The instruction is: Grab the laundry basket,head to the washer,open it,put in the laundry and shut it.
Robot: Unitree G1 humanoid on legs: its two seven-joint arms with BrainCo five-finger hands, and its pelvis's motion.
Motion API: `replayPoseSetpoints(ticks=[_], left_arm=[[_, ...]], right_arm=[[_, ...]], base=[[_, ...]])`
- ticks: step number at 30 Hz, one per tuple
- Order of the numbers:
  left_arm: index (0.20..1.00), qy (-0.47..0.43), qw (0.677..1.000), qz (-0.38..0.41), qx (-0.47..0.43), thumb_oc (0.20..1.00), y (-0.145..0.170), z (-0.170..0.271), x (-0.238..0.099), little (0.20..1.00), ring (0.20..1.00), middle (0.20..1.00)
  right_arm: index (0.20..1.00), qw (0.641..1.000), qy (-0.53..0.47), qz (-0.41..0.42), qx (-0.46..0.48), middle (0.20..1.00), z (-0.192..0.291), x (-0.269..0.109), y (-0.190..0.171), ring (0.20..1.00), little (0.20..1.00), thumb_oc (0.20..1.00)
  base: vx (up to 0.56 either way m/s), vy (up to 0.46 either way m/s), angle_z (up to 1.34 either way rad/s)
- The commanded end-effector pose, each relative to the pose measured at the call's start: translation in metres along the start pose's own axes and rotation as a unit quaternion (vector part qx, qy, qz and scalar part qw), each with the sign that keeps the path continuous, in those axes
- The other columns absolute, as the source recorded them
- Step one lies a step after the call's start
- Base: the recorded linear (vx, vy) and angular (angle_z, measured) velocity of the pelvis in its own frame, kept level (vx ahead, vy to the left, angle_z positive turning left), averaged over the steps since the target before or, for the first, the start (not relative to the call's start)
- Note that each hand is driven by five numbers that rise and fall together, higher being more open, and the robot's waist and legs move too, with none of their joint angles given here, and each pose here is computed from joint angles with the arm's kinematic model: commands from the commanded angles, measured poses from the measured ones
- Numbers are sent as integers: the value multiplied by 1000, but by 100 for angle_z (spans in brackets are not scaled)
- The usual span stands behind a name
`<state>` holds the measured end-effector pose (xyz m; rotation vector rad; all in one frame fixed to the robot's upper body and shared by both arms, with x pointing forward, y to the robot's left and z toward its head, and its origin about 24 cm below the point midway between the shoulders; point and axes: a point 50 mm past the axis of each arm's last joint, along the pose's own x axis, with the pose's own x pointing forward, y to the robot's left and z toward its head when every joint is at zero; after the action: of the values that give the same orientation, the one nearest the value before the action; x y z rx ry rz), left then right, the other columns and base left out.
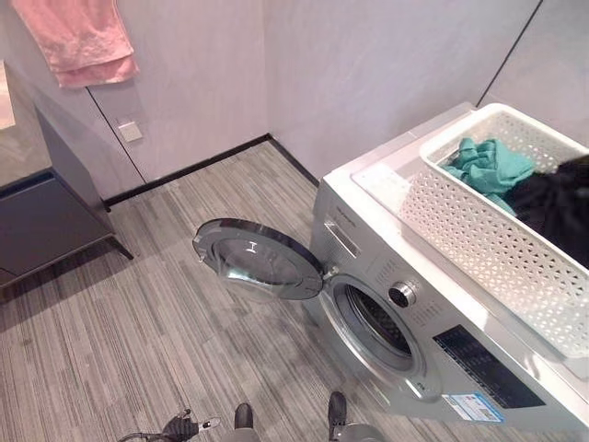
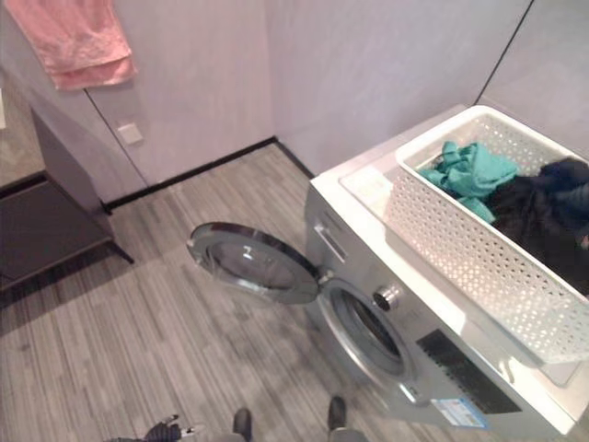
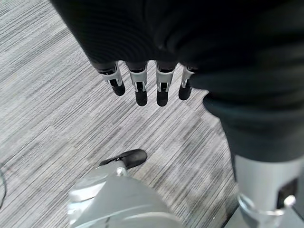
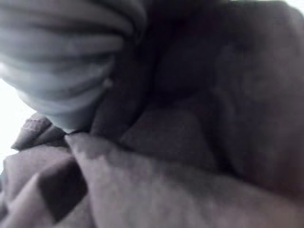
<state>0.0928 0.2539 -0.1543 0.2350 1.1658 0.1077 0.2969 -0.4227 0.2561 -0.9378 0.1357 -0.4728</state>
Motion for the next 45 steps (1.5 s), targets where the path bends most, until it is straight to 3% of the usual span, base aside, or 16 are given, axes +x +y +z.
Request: replayPoseSetpoints(ticks=[1,9,14,16,20,25,32,36,40,45], left_arm=[[1000,12,999,34,23,1000,20,-7,-2,1000,1000,1000],[1000,15,998,44,42,1000,22,-7,-2,1000,1000,1000],[1000,-92,993,63,50,1000,24,50,2,1000,1000,1000],[1000,-92,993,62,50,1000,23,51,2,1000,1000,1000],[1000,-199,976,52,67,1000,15,100,-6,1000,1000,1000],[1000,-263,962,26,67,1000,9,126,-17,1000,1000,1000],[1000,-372,924,-23,84,1000,18,154,-53,1000,1000,1000],[1000,-424,897,-51,118,1000,30,167,-83,1000,1000,1000],[1000,-448,881,-56,138,1000,32,173,-96,1000,1000,1000],[1000,-439,887,-42,136,1000,33,170,-90,1000,1000,1000]], right_arm=[[200,968,-154,-177,88,200,70,-15,-80,200,200,200],[200,919,-218,-299,133,200,119,-34,-138,200,200,200],[200,880,-206,-410,120,200,132,-56,-182,200,200,200],[200,880,-206,-411,119,200,133,-57,-183,200,200,200],[200,846,-236,-478,29,200,146,-83,-192,200,200,200],[200,827,-249,-503,-4,200,145,-95,-190,200,200,200],[200,824,-294,-482,-60,200,135,-101,-139,200,200,200],[200,858,-337,-386,-36,200,109,-114,-38,200,200,200],[200,879,-352,-321,-4,200,101,-124,6,200,200,200],[200,902,-366,-227,27,200,91,-142,45,200,200,200]], base=[[0,0,0],[19,30,2],[-5,72,3],[-6,38,0],[-45,137,-1],[-54,133,-19],[-81,213,-32],[-69,232,-51],[-70,100,-80],[-83,41,-11]])
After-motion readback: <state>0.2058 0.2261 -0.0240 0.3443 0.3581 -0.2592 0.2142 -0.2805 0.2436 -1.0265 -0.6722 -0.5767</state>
